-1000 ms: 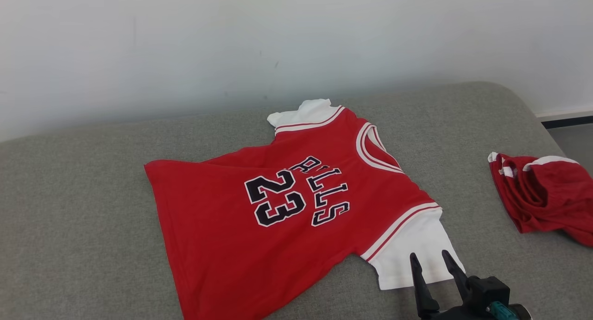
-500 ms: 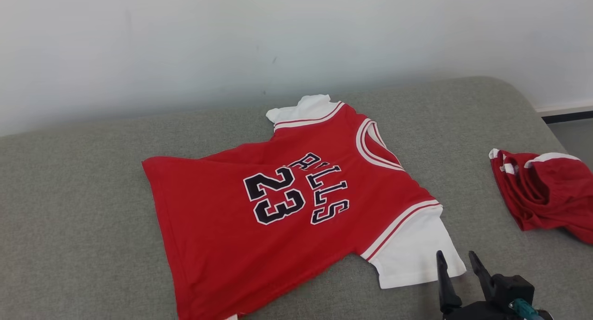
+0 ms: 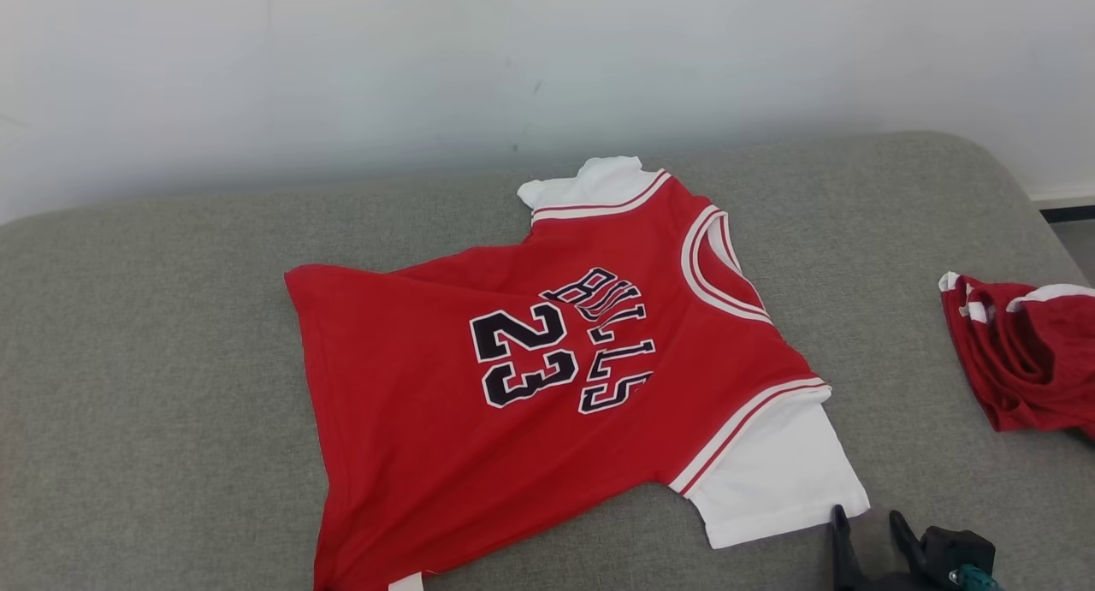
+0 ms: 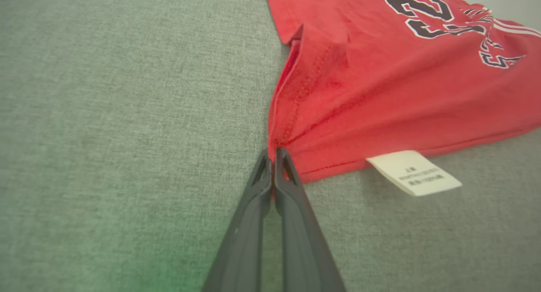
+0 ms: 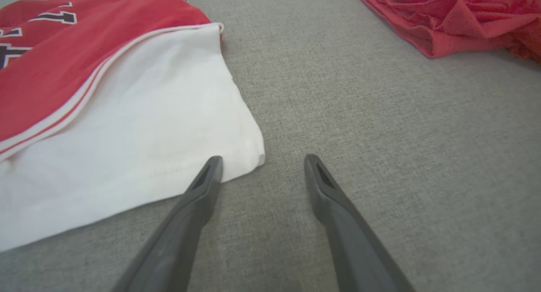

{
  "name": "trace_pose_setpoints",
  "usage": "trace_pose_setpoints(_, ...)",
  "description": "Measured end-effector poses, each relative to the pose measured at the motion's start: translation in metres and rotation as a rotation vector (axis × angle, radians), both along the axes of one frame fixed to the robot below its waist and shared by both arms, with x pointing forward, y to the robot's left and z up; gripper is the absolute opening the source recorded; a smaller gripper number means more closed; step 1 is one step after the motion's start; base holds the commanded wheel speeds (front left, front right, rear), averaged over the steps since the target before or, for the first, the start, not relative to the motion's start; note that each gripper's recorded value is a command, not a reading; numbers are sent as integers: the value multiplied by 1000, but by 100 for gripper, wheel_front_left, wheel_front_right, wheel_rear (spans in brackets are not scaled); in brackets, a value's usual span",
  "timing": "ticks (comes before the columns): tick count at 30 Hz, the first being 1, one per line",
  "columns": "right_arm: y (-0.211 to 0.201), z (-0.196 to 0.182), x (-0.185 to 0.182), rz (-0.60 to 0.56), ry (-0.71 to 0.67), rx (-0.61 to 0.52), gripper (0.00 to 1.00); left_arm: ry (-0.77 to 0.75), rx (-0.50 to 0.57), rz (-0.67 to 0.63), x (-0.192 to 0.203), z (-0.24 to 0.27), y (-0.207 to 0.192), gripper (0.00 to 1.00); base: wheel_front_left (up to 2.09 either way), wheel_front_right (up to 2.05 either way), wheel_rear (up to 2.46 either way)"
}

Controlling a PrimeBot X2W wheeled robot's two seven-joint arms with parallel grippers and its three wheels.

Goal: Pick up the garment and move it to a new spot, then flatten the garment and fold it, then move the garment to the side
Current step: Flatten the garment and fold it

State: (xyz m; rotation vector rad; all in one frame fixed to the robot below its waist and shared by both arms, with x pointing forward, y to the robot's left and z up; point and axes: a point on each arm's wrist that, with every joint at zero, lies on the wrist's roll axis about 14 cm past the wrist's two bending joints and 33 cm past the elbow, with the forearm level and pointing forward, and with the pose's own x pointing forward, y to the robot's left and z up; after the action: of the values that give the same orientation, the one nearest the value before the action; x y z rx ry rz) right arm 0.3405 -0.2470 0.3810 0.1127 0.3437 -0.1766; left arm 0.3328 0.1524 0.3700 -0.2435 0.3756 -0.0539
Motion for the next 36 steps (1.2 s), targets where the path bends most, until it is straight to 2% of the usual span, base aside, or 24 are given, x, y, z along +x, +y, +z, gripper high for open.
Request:
trace_pose_setpoints(4, 6, -9, 3, 8, 30, 21, 100, 0, 6, -22, 2, -1, -4, 0, 0, 0, 0)
trace_pose_setpoints(5, 7, -10, 4, 8, 32, 26, 79, -2, 8, -24, 3, 0, -5, 0, 0, 0, 0)
trace_pose_setpoints(6, 9, -12, 6, 8, 38, 37, 37, -7, 7, -27, 7, 1, -5, 0, 0, 0, 0)
trace_pose_setpoints(8, 11, -12, 8, 11, 39, 44, 22, -9, 11, -33, 8, 1, -6, 0, 0, 0, 0)
trace_pose_setpoints(9, 12, -13, 7, 12, 42, 48, 7, -8, 14, -36, 8, 1, -6, 0, 0, 0, 0)
trace_pose_setpoints(10, 13, -14, 7, 11, 45, 55, 0, -8, 13, -36, 9, 1, -6, 0, 0, 0, 0)
trace_pose_setpoints(16, 17, -4, 13, 17, 5, 78, 0, -38, 25, -57, 12, 9, -9, 0, 0, 0, 0)
trace_pose_setpoints(19, 19, 13, 22, 18, -56, 87, 0, -82, 26, -56, 18, 21, -9, 0, 0, 0, 0)
trace_pose_setpoints(22, 21, 46, 36, 23, -174, 108, 0, -155, 33, -58, 27, 42, -8, 0, 0, 0, 0)
trace_pose_setpoints(29, 27, 160, 66, 55, -530, 154, 0, -418, 110, -76, 62, 125, 3, 0, 0, 0, 0)
trace_pose_setpoints(36, 28, 278, 71, 128, -846, 136, 0, -724, 238, -146, 89, 235, 10, 0, 0, 0, 0)
